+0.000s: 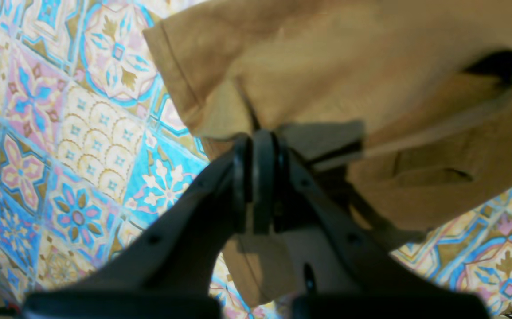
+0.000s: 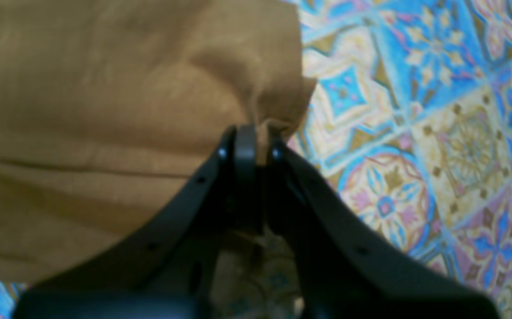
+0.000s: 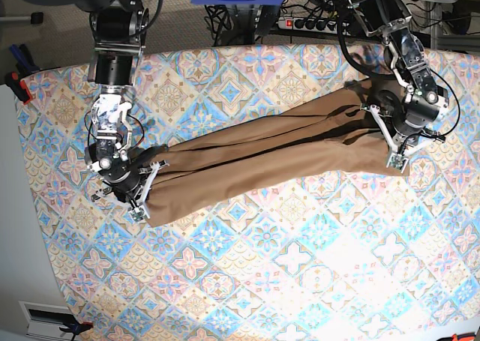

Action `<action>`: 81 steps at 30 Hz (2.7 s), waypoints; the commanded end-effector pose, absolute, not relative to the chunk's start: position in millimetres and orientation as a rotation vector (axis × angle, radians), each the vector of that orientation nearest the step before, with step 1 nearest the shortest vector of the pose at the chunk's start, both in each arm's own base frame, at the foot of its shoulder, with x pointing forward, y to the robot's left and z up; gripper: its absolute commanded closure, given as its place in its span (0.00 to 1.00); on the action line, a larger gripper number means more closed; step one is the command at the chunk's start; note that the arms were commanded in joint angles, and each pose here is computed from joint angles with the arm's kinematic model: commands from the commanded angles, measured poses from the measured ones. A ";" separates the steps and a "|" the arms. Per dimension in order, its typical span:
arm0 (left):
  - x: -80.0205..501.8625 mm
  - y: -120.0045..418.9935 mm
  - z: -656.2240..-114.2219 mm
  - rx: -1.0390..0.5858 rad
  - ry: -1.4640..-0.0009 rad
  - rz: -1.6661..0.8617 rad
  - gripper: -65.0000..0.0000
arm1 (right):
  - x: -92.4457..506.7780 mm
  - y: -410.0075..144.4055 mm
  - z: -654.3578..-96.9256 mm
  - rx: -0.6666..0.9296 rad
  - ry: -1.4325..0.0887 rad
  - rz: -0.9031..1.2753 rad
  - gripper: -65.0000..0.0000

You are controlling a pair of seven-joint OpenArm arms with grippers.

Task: Layout the t-shirt on the table in an organized manner, then fold the t-shirt properly
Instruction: 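Lift the strip end with the left gripper and pull it toward the robot, then drag the held strip end with the right gripper toward the robot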

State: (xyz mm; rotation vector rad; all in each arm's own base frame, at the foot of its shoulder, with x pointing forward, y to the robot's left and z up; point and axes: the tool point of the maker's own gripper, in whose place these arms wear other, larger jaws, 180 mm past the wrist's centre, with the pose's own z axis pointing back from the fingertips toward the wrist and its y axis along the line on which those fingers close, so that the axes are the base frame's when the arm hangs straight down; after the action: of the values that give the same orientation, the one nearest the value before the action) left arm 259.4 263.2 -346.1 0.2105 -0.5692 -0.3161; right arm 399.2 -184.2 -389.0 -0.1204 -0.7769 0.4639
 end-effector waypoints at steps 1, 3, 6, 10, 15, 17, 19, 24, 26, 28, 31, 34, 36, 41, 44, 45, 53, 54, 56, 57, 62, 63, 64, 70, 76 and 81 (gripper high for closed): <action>260.0 266.2 -340.0 0.229 -0.584 -0.321 1.00 | 413.6 -186.1 -368.6 -0.133 -0.841 0.459 1.00; 258.6 266.7 -338.0 0.239 -0.585 -0.324 1.00 | 413.4 -186.6 -368.7 -0.134 -0.840 0.457 1.00; 252.7 266.4 -338.4 0.244 -0.578 -0.330 1.00 | 413.1 -186.4 -368.9 -0.133 -0.841 0.457 1.00; 242.7 267.1 -345.0 0.242 -0.550 -0.335 1.00 | 413.3 -186.3 -368.8 -0.133 -0.843 0.457 1.00; 227.4 271.0 -353.6 0.257 -0.490 -0.391 1.00 | 413.1 -186.4 -368.9 -0.133 -0.841 0.457 1.00; 223.5 273.1 -356.0 0.259 -0.477 -0.392 1.00 | 412.7 -186.4 -369.1 -0.133 -0.841 0.458 1.00; 223.7 273.4 -355.7 0.261 -0.478 -0.393 1.00 | 414.5 -186.2 -363.2 -0.140 -0.857 0.460 1.00; 227.3 279.8 -355.1 0.278 -0.470 -0.397 1.00 | 421.4 -184.4 -336.0 -0.166 -0.928 0.468 1.00; 233.9 287.3 -350.8 0.313 -0.468 -0.387 1.00 | 422.5 -178.9 -330.8 -0.160 -0.947 0.467 1.00; 234.8 297.1 -354.0 0.353 -0.433 -0.379 1.00 | 423.5 -172.8 -327.2 -0.150 -0.962 0.463 1.00; 235.3 307.8 -357.1 0.404 -0.389 -0.369 1.00 | 415.8 -172.6 -335.7 -0.145 -0.944 0.465 1.00; 234.3 309.6 -358.2 0.431 -0.372 -0.361 1.00 | 406.8 -171.0 -346.6 -0.134 -0.922 0.465 1.00; 233.9 310.8 -358.3 0.438 -0.367 -0.360 1.00 | 406.1 -170.2 -348.7 -0.131 -0.918 0.465 1.00; 234.1 310.3 -358.3 0.436 -0.368 -0.360 1.00 | 407.0 -170.3 -349.5 -0.129 -0.915 0.464 1.00; 234.1 310.3 -358.3 0.436 -0.368 -0.360 1.00 | 406.6 -170.6 -350.1 -0.130 -0.911 0.463 1.00; 234.1 310.3 -358.3 0.436 -0.368 -0.360 1.00 | 406.3 -170.9 -350.5 -0.131 -0.908 0.463 1.00; 234.3 309.4 -358.7 0.434 -0.369 -0.361 1.00 | 407.0 -170.1 -349.6 -0.128 -0.915 0.465 0.69; 234.3 309.4 -358.7 0.434 -0.369 -0.361 1.00 | 406.8 -169.4 -349.8 -0.128 -0.914 0.470 0.66; 233.2 309.4 -359.4 0.433 -0.366 -0.362 1.00 | 407.1 -169.3 -348.7 -0.129 -0.916 0.470 0.60; 233.2 309.4 -359.4 0.433 -0.366 -0.362 1.00 | 407.5 -169.3 -347.1 -0.131 -0.921 0.471 0.57; 232.1 309.4 -360.2 0.432 -0.363 -0.362 1.00 | 407.4 -169.1 -340.4 -0.139 -0.939 0.474 0.51; 232.1 309.4 -360.2 0.432 -0.363 -0.362 1.00 | 408.6 -168.9 -335.0 -0.144 -0.953 0.476 0.51; 232.1 309.4 -360.2 0.432 -0.363 -0.362 1.00 | 409.8 -166.5 -329.3 -0.147 -0.970 0.480 0.51; 232.6 309.4 -359.8 0.433 -0.364 -0.362 1.00 | 415.9 -139.2 -281.3 -0.132 -1.116 0.470 0.51; 232.6 309.4 -359.8 0.433 -0.364 -0.362 1.00 | 406.7 -114.9 -281.7 -0.088 -1.130 0.484 0.51; 233.0 309.5 -359.9 0.432 -0.365 -0.362 1.00 | 387.1 -102.9 -306.6 -0.020 -1.080 0.485 0.51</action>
State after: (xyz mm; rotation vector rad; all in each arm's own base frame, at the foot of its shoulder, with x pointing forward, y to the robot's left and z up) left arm 229.0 302.2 -368.9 0.3979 -0.3525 -0.3674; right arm 375.3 -106.2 -328.6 -0.0251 -0.9998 0.4896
